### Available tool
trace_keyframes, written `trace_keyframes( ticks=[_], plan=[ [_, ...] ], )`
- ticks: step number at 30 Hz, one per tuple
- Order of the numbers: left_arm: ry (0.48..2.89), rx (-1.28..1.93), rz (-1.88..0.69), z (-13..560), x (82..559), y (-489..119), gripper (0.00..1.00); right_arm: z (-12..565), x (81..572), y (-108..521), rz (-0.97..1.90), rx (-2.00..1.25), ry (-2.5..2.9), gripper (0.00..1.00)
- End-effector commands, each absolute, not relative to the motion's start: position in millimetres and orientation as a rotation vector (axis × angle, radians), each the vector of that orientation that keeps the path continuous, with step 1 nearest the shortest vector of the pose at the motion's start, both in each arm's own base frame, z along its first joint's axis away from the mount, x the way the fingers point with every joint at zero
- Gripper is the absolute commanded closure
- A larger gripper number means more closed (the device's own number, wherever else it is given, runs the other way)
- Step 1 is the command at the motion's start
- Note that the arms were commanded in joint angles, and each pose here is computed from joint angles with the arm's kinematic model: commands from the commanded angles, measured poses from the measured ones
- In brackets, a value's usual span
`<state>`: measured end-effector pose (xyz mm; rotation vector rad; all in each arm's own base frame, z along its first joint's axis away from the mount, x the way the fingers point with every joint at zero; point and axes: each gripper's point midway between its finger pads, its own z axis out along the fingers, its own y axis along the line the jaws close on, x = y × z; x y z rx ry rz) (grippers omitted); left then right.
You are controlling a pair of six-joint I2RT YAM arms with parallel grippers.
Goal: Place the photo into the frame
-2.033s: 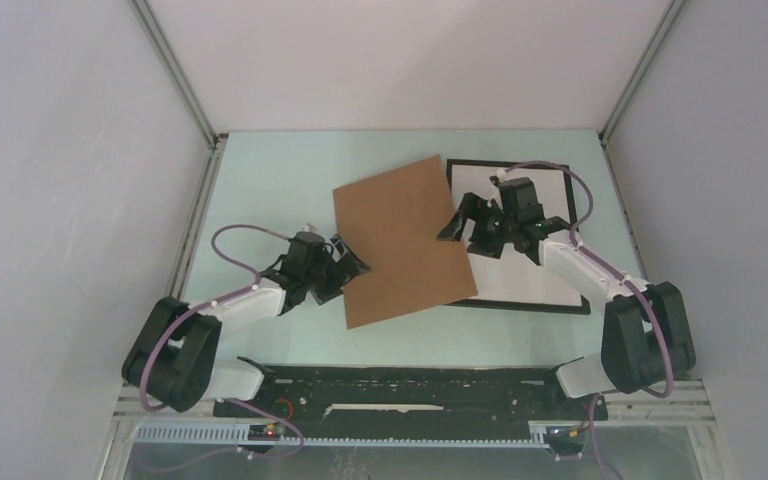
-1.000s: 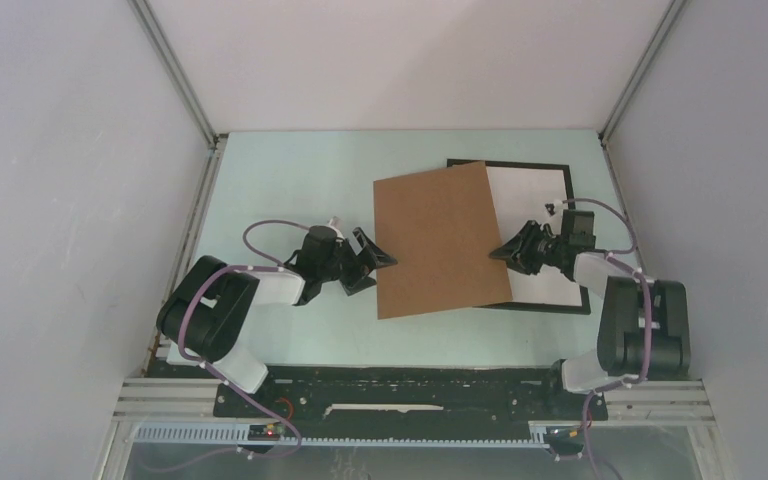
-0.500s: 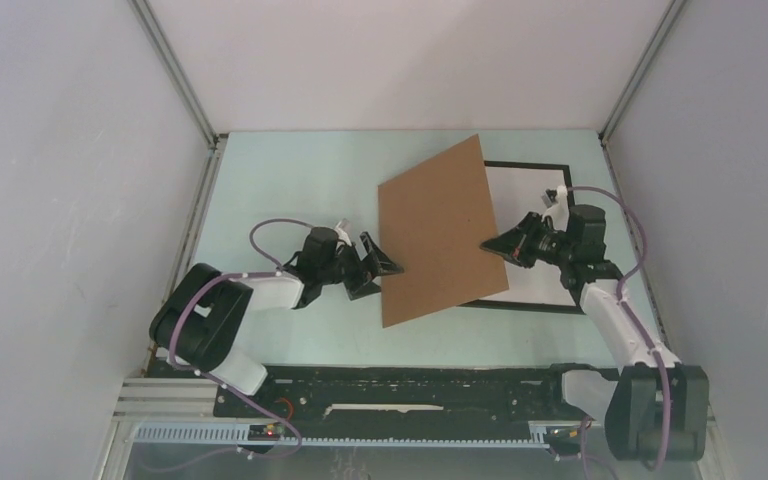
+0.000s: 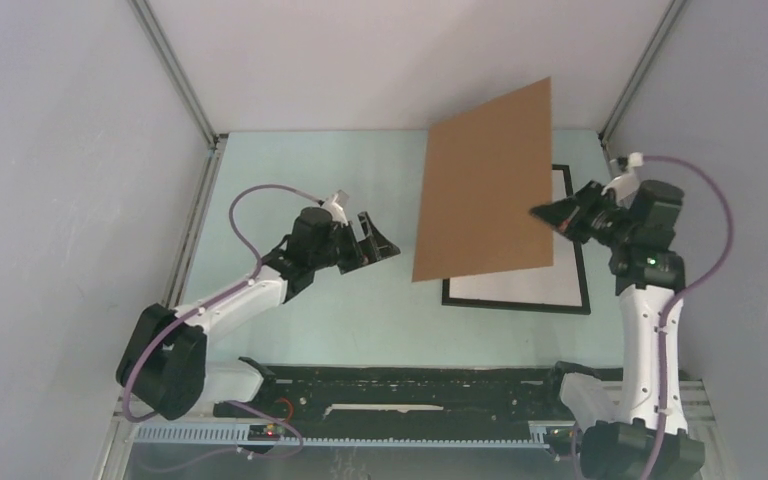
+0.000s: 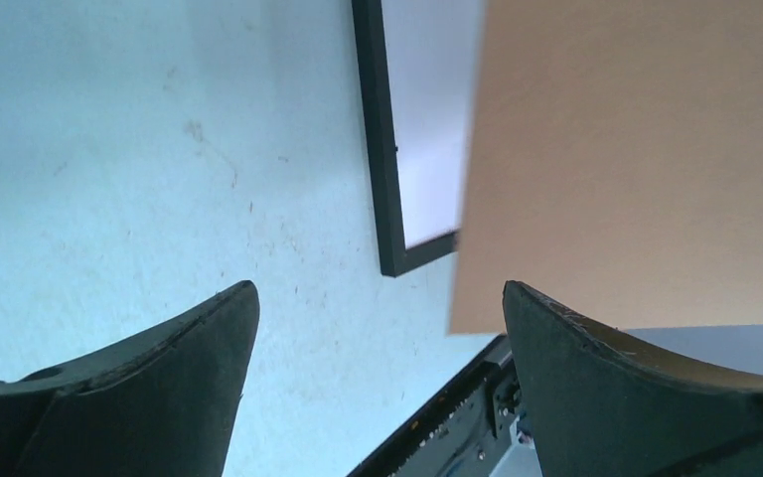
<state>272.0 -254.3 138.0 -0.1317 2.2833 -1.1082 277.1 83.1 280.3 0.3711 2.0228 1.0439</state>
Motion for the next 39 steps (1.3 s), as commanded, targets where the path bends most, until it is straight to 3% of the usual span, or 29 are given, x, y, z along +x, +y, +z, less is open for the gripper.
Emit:
trace_keyframes(
  ticks=[1, 6, 11, 21, 24, 30, 35, 39],
  plan=[
    [2.281, -0.078, -1.008, 144.8, 294.3, -268.6, 0.03, 333.3, 270.6, 66.6, 0.990, 0.236, 1.932, 1.00],
    [2.322, -0.038, -0.969, 132.5, 313.6, -308.1, 0.11, 344.6, 274.5, 22.4, 0.823, 0.338, 1.908, 1.00],
    [2.414, 0.048, -0.909, 104.4, 324.7, -361.4, 0.34, 350.8, 270.7, -13.5, 0.707, 0.451, 1.873, 1.00],
    [2.520, -0.036, -0.759, 59.5, 350.8, -404.9, 0.34, 350.8, 271.3, -22.3, 0.641, 0.469, 1.859, 1.00],
    [2.562, -0.018, -0.702, 46.1, 349.4, -409.3, 0.36, 351.0, 270.7, -20.2, 0.649, 0.463, 1.861, 1.00],
    [2.639, -0.036, -0.475, 21.8, 345.7, -382.5, 0.63, 344.7, 272.1, -5.3, 0.686, 0.421, 1.903, 1.00],
    [2.690, -0.008, -0.415, 12.8, 343.3, -368.8, 0.73, 330.1, 273.2, 8.5, 0.700, 0.400, 1.964, 1.00],
    [2.724, -0.083, -0.476, 3.7, 338.1, -350.5, 0.73, 315.6, 274.7, 16.5, 0.702, 0.396, 2.003, 1.00]
  ],
)
